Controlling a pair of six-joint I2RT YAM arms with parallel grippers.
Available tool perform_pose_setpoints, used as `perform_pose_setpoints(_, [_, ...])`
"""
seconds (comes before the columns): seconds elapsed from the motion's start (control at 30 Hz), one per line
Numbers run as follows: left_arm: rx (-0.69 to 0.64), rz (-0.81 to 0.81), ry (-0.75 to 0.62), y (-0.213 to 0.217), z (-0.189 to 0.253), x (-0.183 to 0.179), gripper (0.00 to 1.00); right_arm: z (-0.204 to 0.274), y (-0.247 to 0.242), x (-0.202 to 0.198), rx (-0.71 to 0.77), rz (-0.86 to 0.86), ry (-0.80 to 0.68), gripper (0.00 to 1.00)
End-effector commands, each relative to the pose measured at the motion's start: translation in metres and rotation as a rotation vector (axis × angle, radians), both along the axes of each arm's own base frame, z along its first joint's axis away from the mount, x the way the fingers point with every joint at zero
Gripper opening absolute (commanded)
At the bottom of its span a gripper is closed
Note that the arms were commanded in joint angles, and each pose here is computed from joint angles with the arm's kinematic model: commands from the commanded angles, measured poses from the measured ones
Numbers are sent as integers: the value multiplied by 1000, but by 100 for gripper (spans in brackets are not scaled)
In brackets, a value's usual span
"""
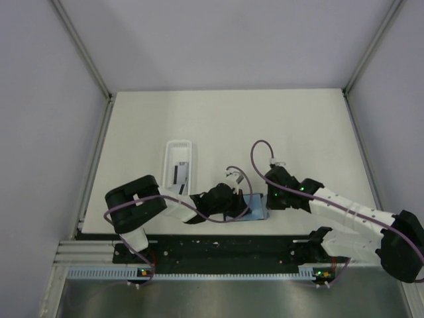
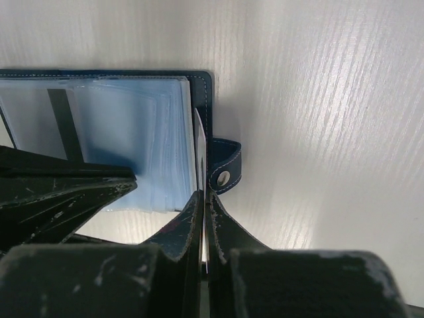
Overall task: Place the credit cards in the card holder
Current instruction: Turn over the card slot in the card holder.
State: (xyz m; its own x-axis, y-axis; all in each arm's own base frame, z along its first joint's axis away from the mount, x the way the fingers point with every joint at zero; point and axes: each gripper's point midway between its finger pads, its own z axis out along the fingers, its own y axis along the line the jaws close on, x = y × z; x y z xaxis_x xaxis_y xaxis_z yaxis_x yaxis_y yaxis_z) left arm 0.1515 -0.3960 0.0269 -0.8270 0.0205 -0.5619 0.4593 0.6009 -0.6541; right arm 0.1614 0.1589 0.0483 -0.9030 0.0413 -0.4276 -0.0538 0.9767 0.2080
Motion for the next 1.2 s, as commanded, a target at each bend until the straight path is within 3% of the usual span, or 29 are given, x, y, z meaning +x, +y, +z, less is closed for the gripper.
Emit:
perform_pose_setpoints(0.0, [124, 33, 39, 37, -29, -9, 0, -14, -14, -7, -52, -16, 40, 0])
perform_pose_setpoints(0.23, [101, 25, 42, 38, -27, -12, 0, -2, -10, -2, -15, -20, -1, 0])
perform_pose_setpoints(0.57, [86, 27, 41, 36, -25, -12, 0, 69, -2, 15, 232, -51, -292, 0])
perform_pose_setpoints(0.83, [71, 17, 45, 33, -23, -13, 0, 52, 25, 7, 453, -106, -231, 0])
perform_pose_setpoints(1.17, [57, 13, 49, 32, -23, -15, 0, 25, 37, -1, 546, -134, -159, 0])
